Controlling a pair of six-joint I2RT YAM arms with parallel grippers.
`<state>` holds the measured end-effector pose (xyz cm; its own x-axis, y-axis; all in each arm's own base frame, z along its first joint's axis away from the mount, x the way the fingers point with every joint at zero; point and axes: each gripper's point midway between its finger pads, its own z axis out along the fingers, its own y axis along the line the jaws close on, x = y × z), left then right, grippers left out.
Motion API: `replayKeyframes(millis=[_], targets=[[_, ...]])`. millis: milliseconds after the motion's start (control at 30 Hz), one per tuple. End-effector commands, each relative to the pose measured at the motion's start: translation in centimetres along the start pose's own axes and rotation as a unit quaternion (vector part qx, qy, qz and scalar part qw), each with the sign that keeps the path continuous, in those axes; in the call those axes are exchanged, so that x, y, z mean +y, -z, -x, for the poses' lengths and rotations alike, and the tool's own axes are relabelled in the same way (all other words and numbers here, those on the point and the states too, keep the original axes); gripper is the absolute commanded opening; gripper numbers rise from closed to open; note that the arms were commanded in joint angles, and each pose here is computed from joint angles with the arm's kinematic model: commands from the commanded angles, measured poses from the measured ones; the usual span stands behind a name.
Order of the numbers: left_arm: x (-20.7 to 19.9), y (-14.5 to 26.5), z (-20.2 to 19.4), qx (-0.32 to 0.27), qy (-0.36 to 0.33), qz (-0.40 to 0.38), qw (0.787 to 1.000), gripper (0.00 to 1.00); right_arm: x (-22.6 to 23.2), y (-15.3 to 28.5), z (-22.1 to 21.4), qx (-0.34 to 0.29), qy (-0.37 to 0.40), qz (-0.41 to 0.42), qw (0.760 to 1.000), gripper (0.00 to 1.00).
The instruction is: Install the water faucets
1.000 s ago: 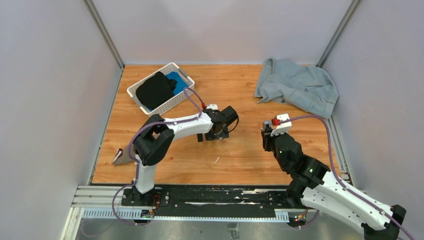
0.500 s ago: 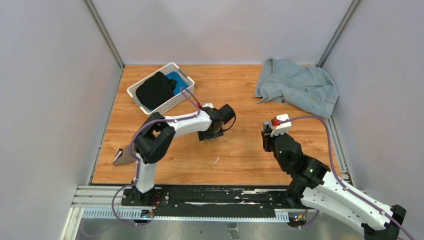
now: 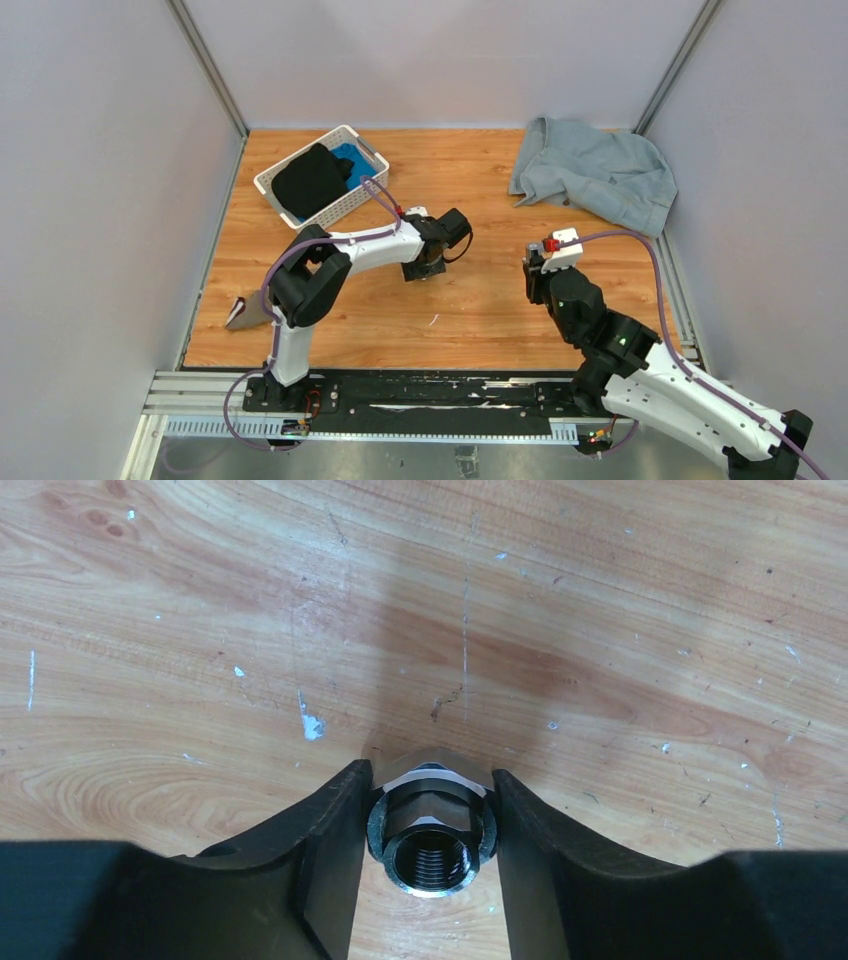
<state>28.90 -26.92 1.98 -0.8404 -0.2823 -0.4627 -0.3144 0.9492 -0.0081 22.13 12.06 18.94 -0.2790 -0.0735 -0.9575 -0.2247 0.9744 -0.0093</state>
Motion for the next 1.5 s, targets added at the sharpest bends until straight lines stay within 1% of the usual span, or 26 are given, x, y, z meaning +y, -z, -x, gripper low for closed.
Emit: replayKeyframes(millis=[0, 67, 133, 200, 233, 300, 333, 400, 467, 500, 533, 567, 633, 700, 767, 833, 867, 900, 933, 1000, 1100, 1133, 1200, 1233, 1300, 1467], targets=[[0.7, -1.5, -0.3, 0.001, -0.005, 0.013, 1.000, 0.48, -0.5, 0.2, 0.3, -0.004, -0.003, -0.005, 1.000, 0.00], [0.5, -1.6, -0.4, 0.006, -0.011, 0.003, 1.000, 0.41, -0.6, 0.3, 0.2, -0.005, -0.003, -0.007, 1.000, 0.00], [0.7, -2.0, -0.6, 0.011, -0.017, 0.002, 1.000, 0.26, -0.6, 0.3, 0.2, -0.004, -0.004, -0.007, 1.000, 0.00], [1.2, -2.3, -0.6, 0.020, -0.016, 0.003, 1.000, 0.05, -0.5, 0.2, 0.2, -0.001, -0.003, -0.005, 1.000, 0.00], [1.5, -2.2, -0.4, 0.022, -0.018, 0.005, 1.000, 0.00, -0.4, 0.2, 0.1, 0.001, -0.001, -0.004, 1.000, 0.00], [1.2, -1.1, 0.5, 0.019, -0.027, -0.017, 0.999, 0.00, -0.4, 0.4, 0.5, 0.002, 0.001, -0.002, 1.000, 0.00], [0.6, -0.2, 1.3, 0.016, -0.036, -0.045, 0.998, 0.00, -0.3, 0.4, 0.5, 0.003, 0.003, 0.001, 1.000, 0.00], [-1.5, 2.2, 1.9, 0.038, -0.082, -0.140, 0.986, 0.00, -0.1, 0.4, 0.5, 0.003, 0.004, 0.008, 1.000, 0.00], [-2.7, 5.1, 2.4, 0.080, -0.123, -0.235, 0.961, 0.00, 0.9, 0.4, 0.8, -0.006, 0.002, 0.035, 0.999, 0.00], [-2.9, 6.4, 2.5, 0.101, -0.140, -0.274, 0.946, 0.00, 1.9, 0.5, 1.2, -0.015, 0.000, 0.063, 0.998, 0.00], [-2.9, 7.9, 2.4, 0.121, -0.155, -0.313, 0.929, 0.00, 2.5, 0.5, 1.6, -0.027, 0.000, 0.080, 0.996, 0.00], [-3.0, 9.8, 2.2, 0.144, -0.163, -0.361, 0.907, 0.00, 3.7, 0.7, 2.1, -0.040, 0.003, 0.118, 0.992, 0.00], [-3.0, 13.3, 2.9, 0.148, -0.168, -0.441, 0.869, 0.00, 6.1, 1.5, 3.4, -0.080, 0.012, 0.190, 0.978, 0.00], [-2.8, 17.0, 3.6, 0.143, -0.158, -0.510, 0.833, 0.00, 8.2, 2.7, 4.9, -0.121, 0.017, 0.256, 0.959, 0.00], [-2.4, 20.3, 4.2, 0.140, -0.140, -0.570, 0.797, 0.00, 9.9, 3.9, 6.0, -0.144, 0.020, 0.309, 0.940, 0.00], [-2.1, 23.5, 4.4, 0.140, -0.134, -0.633, 0.750, 0.00, 11.3, 5.2, 7.1, -0.152, 0.024, 0.353, 0.923, 0.00], [-1.7, 24.8, 4.4, 0.142, -0.136, -0.655, 0.729, 0.00, 11.8, 5.7, 7.4, -0.149, 0.032, 0.372, 0.915, 0.00], [-1.4, 25.9, 4.3, 0.143, -0.139, -0.673, 0.713, 0.00, 12.4, 6.4, 7.9, -0.147, 0.041, 0.392, 0.907, 0.00], [-1.1, 26.9, 4.3, 0.138, -0.145, -0.685, 0.700, 0.00, 12.9, 6.9, 8.1, -0.142, 0.048, 0.409, 0.900, 0.00], [-0.4, 28.7, 4.2, 0.119, -0.151, -0.707, 0.681, 0.00, 13.6, 8.0, 9.1, -0.152, 0.055, 0.437, 0.885, 0.00], [0.2, 31.5, 4.6, 0.093, -0.142, -0.740, 0.651, 0.00, 14.1, 9.2, 10.6, -0.187, 0.069, 0.459, 0.866, 0.00], [0.4, 32.4, 4.7, 0.091, -0.139, -0.750, 0.640, 0.00, 14.0, 9.1, 10.7, -0.196, 0.081, 0.457, 0.864, 0.00], [0.6, 33.4, 4.7, 0.108, -0.144, -0.760, 0.625, 0.00, 13.6, 8.4, 10.8, -0.202, 0.100, 0.438, 0.870, 0.00], [0.8, 33.8, 4.5, 0.136, -0.147, -0.761, 0.618, 0.00, 13.5, 8.3, 10.8, -0.208, 0.113, 0.434, 0.869, 0.00], [0.7, 34.1, 4.7, 0.168, -0.139, -0.758, 0.615, 0.00, 13.5, 8.3, 11.2, -0.235, 0.131, 0.429, 0.862, 0.00], [0.7, 35.3, 5.4, 0.200, -0.114, -0.754, 0.616, 0.00, 12.7, 7.6, 13.4, -0.317, 0.184, 0.379, 0.850, 0.00]])
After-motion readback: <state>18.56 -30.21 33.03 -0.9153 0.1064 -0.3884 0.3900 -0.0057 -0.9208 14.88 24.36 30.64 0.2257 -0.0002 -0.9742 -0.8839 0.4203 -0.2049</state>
